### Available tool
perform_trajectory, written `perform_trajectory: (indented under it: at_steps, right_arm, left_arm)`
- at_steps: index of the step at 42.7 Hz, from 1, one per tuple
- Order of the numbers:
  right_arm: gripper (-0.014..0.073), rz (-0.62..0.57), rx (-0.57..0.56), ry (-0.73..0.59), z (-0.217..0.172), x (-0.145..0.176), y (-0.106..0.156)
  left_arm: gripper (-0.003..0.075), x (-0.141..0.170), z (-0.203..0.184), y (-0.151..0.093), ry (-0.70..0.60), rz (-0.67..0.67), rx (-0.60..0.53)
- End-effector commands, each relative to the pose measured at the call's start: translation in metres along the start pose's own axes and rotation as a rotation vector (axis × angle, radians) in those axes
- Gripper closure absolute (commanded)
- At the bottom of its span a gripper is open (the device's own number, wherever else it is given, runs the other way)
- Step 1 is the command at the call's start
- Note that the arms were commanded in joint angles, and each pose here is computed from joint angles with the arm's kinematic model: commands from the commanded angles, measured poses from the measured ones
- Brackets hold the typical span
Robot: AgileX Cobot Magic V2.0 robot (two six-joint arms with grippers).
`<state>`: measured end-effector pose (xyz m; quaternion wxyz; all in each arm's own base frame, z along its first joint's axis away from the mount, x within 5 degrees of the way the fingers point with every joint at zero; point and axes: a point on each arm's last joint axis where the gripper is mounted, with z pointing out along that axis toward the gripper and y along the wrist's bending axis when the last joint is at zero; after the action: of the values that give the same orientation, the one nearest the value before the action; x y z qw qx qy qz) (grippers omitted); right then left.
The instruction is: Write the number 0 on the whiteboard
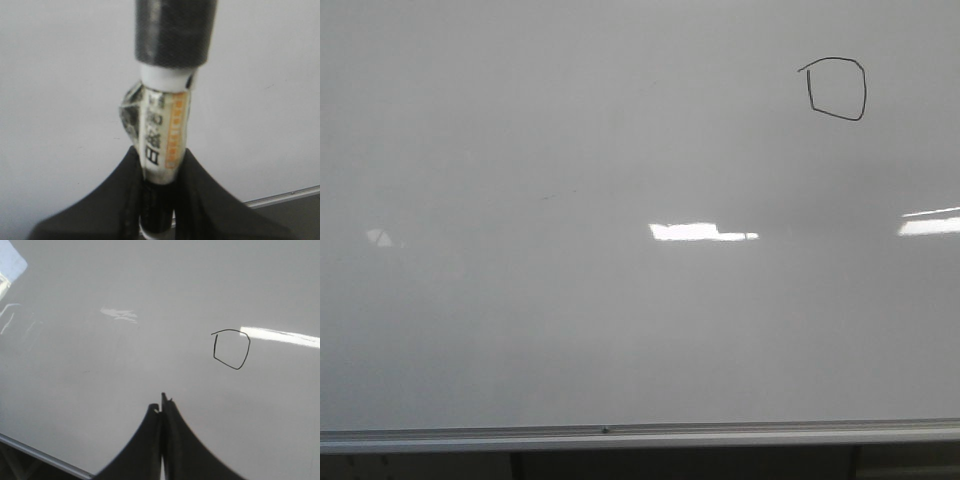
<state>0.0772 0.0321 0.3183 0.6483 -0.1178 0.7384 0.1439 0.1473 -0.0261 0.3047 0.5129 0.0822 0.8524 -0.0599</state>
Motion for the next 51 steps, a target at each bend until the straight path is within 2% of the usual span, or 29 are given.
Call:
perform_trajectory:
  at_steps: [1,10,16,22,26,30,37,44,51]
  right_arm:
    - [0.0663,0.005,0.053,-0.137,-0.01,-0.011,-0.003]
    - [0.0663,-0.002,0.063,-0.196,-0.021,-0.01,-0.002]
    - [0.0663,-0.002,0.064,-0.198,-0.021,-0.01,-0.002]
    - [0.0663,-0.002,0.064,-0.197,-0.02,-0.01,-0.002]
    - [0.0663,-0.002,0.064,-0.197,-0.02,-0.01,-0.002]
    - [0.0663,-0.002,0.064,-0.197,-0.02,-0.01,-0.002]
    - [0.0663,-0.002,0.064,-0.197,-0.02,-0.01,-0.002]
    - [0.0663,-0.002,0.064,-0.197,-0.02,-0.01,-0.002]
    - [0.0663,-0.002,0.064,-0.197,-0.02,-0.01,-0.002]
  left_arm:
    - [0.0739,0.001,-0.022,0.0,-0.178,-0.008,-0.021]
    - [0.074,0.031,-0.049,-0.002,-0.282,-0.002,-0.022]
    - [0.0739,0.035,-0.06,-0.003,-0.341,0.002,-0.023]
    - [0.0739,0.035,-0.057,-0.003,-0.324,-0.014,-0.02]
    - [0.0739,0.035,-0.045,-0.002,-0.264,-0.104,-0.008]
    - [0.0739,0.033,-0.021,0.002,-0.147,-0.212,-0.026]
    - [0.074,0.023,0.035,0.02,0.082,-0.268,-0.111]
    - [0.0739,0.009,0.088,0.044,0.229,-0.268,-0.164]
    - [0.0739,-0.002,0.131,0.054,0.329,-0.221,-0.153]
